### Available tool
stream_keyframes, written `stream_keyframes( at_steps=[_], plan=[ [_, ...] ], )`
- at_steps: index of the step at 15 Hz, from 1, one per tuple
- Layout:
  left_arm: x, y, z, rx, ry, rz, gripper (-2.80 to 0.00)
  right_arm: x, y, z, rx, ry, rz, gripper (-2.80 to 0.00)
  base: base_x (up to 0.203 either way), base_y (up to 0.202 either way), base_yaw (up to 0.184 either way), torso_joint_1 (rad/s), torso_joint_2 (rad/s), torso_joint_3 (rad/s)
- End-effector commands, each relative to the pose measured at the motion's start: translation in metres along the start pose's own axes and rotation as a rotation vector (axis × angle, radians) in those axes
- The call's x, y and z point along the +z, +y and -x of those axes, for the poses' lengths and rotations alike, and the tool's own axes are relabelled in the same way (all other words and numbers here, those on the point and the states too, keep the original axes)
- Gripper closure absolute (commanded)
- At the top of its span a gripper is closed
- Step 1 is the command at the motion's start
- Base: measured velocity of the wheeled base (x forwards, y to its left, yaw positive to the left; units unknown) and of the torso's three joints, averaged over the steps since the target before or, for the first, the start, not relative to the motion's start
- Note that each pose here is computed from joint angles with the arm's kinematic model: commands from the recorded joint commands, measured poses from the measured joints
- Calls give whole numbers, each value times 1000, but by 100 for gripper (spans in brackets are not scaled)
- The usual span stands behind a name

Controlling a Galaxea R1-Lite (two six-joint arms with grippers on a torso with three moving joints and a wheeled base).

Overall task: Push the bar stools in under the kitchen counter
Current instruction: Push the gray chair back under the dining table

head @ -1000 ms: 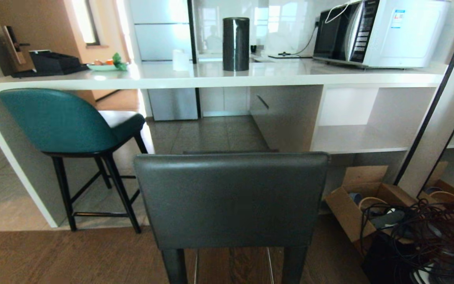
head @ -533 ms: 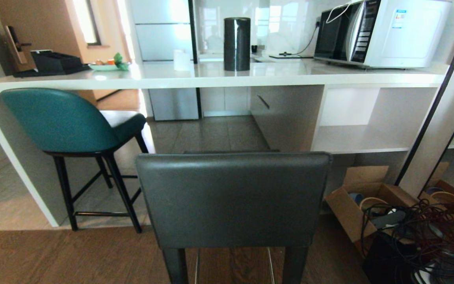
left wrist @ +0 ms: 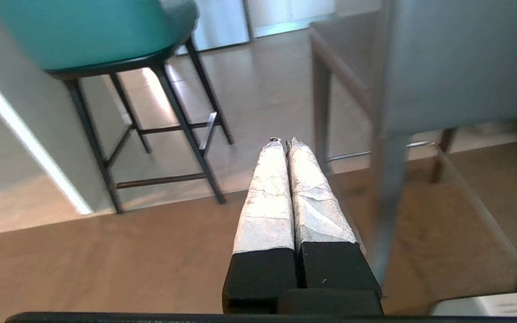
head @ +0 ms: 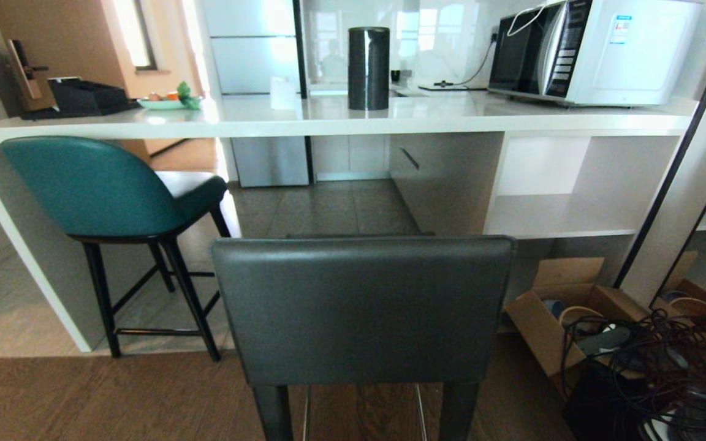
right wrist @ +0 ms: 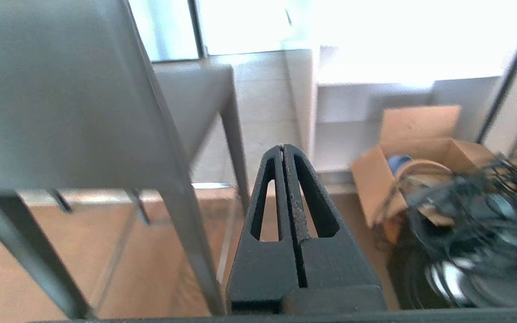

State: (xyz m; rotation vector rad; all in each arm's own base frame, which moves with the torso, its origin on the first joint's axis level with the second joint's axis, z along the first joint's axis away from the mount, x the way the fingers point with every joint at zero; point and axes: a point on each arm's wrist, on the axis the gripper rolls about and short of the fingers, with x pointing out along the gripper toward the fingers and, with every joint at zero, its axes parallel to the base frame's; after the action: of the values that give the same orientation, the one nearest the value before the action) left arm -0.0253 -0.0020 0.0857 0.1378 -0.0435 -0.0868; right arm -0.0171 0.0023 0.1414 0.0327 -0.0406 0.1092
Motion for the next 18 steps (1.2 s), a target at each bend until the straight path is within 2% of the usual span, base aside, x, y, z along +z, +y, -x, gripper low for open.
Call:
stream_keyframes(
  at_steps=[1,2,4,7,12,14,16,18],
  plan=[
    [40,4,3,-43,-52,100,0,32,-3,-42,16,111,-35,0,0,0,0,0,0,0],
    [56,6,-4,-63,-25,139,0,41,-3,-56,35,111,-41,0,0,0,0,0,0,0],
    [83,13,-38,-102,67,204,0,52,-3,-82,127,117,-44,0,0,0,0,0,0,0],
    [95,17,-103,-158,142,249,0,52,-2,-107,220,180,-56,0,0,0,0,0,0,0],
    [73,-6,-194,-312,210,269,0,30,1,-179,258,281,-67,0,0,0,0,0,0,0],
    [60,-14,-215,-314,220,270,0,9,0,-211,227,290,-63,0,0,0,0,0,0,0],
    [42,-20,-224,-300,239,267,0,-10,4,-229,192,232,-47,0,0,0,0,0,0,0],
    [24,-25,-234,-288,248,265,0,-23,12,-239,154,218,-38,0,0,0,0,0,0,0]
  ],
)
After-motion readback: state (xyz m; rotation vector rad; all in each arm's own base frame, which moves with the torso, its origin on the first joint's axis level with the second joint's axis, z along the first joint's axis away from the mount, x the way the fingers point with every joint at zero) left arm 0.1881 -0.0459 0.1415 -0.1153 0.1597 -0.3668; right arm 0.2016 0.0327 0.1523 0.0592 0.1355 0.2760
